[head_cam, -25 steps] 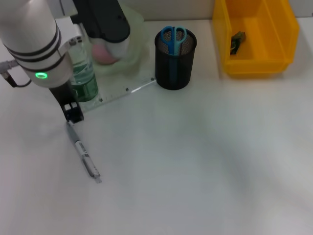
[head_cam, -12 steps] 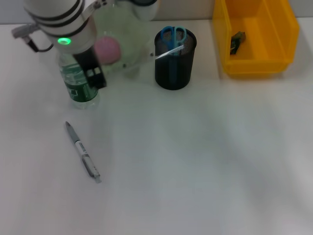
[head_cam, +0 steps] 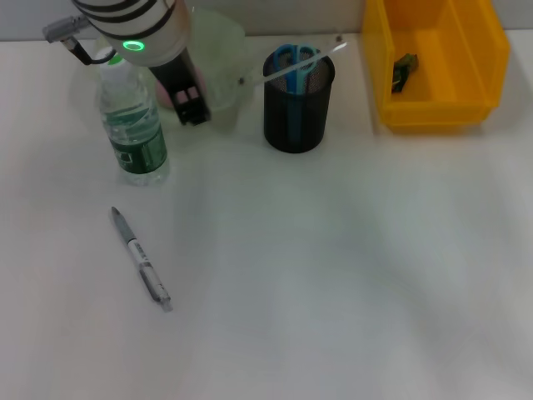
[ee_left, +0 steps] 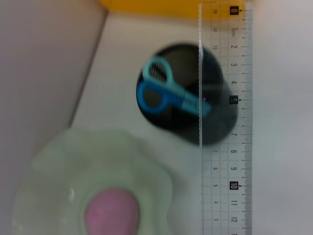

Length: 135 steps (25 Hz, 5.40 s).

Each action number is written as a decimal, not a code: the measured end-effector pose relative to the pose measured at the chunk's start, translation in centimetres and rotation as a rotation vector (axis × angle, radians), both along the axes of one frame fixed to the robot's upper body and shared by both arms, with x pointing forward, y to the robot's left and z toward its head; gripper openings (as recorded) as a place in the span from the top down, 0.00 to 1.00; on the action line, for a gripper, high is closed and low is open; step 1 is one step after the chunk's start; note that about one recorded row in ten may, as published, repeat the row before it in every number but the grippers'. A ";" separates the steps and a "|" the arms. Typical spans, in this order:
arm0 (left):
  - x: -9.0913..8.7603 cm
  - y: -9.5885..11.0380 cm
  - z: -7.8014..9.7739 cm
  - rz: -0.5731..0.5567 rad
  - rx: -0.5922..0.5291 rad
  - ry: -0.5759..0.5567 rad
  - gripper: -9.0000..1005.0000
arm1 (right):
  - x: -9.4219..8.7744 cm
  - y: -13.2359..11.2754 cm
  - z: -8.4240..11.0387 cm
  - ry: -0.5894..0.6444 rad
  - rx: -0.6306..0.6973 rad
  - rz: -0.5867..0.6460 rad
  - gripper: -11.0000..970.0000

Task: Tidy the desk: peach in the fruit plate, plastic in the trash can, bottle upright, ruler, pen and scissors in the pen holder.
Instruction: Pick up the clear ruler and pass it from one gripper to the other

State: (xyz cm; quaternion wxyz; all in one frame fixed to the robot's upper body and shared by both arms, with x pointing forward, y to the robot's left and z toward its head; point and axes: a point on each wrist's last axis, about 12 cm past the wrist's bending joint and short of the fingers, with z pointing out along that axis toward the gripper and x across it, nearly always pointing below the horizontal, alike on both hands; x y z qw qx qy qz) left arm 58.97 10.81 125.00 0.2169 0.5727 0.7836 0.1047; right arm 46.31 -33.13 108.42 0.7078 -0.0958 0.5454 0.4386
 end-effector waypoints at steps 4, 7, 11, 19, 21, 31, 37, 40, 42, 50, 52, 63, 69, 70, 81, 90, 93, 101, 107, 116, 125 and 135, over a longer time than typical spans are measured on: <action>-0.9 0.2 0.5 -0.031 -0.160 -0.029 0.57 | -0.1 -0.1 0.6 -0.031 0.000 0.033 0.37; -1.3 0.9 0.5 -0.045 -0.304 -0.014 0.57 | 0.1 -0.6 1.2 -0.055 -0.035 0.053 0.37; -1.9 1.9 -0.1 -0.087 -0.493 0.042 0.57 | 0.5 -1.3 2.2 -0.071 -0.071 0.089 0.37; -3.5 3.6 -1.8 -0.256 -0.850 0.090 0.57 | 1.5 -3.2 5.4 -0.046 -0.160 0.232 0.37; -3.5 3.9 -2.5 -0.268 -0.890 0.100 0.57 | 1.7 -3.1 5.9 -0.042 -0.173 0.278 0.37; -2.4 6.1 -7.4 -0.299 -1.176 0.163 0.56 | 2.7 -2.5 7.6 -0.049 -0.199 0.382 0.34; -3.4 6.4 -9.5 -0.401 -1.198 0.193 0.56 | 4.7 -1.5 10.1 -0.015 -0.298 0.475 0.32; -3.8 6.3 -9.8 -0.438 -1.217 0.195 0.56 | 5.3 -0.9 10.8 -0.007 -0.335 0.506 0.31; -4.0 6.4 -10.1 -0.449 -1.244 0.191 0.56 | 6.2 0.4 11.7 -0.007 -0.397 0.551 0.30; -3.7 6.6 -11.2 -0.418 -1.277 0.188 0.56 | 7.9 3.6 12.9 -0.013 -0.505 0.603 0.25; -3.7 6.6 -11.3 -0.417 -1.276 0.189 0.55 | 8.3 4.4 13.1 -0.015 -0.524 0.610 0.25; -3.7 6.5 -11.4 -0.425 -1.270 0.188 0.55 | 9.7 6.7 14.0 -0.033 -0.545 0.636 0.25; -3.7 6.4 -11.4 -0.439 -1.270 0.183 0.55 | 10.2 7.9 13.9 -0.025 -0.560 0.654 0.25; -3.7 6.4 -11.4 -0.440 -1.269 0.184 0.55 | 10.3 8.1 13.9 -0.025 -0.559 0.656 0.25; -3.6 6.5 -11.5 -0.427 -1.273 0.182 0.54 | 10.1 8.4 14.2 -0.041 -0.536 0.662 0.25; -3.6 6.5 -11.5 -0.426 -1.272 0.184 0.54 | 9.7 8.0 14.5 -0.075 -0.496 0.657 0.30; -3.7 6.5 -11.6 -0.425 -1.272 0.185 0.54 | 9.7 8.0 14.5 -0.077 -0.494 0.658 0.33; -3.7 6.4 -11.6 -0.426 -1.273 0.188 0.54 | 9.7 8.0 14.5 -0.079 -0.494 0.657 0.42; -3.7 6.5 -11.6 -0.425 -1.274 0.186 0.53 | 9.6 7.9 14.5 -0.082 -0.486 0.654 0.60; -3.6 6.7 -11.7 -0.402 -1.277 0.185 0.53 | 9.6 7.9 14.5 -0.086 -0.485 0.652 0.61; -3.5 6.5 -11.8 -0.398 -1.273 0.191 0.53 | 9.7 8.0 14.6 -0.089 -0.485 0.647 0.61; -3.4 6.2 -11.6 -0.395 -1.290 0.183 0.50 | 9.7 7.9 14.6 -0.096 -0.486 0.645 0.61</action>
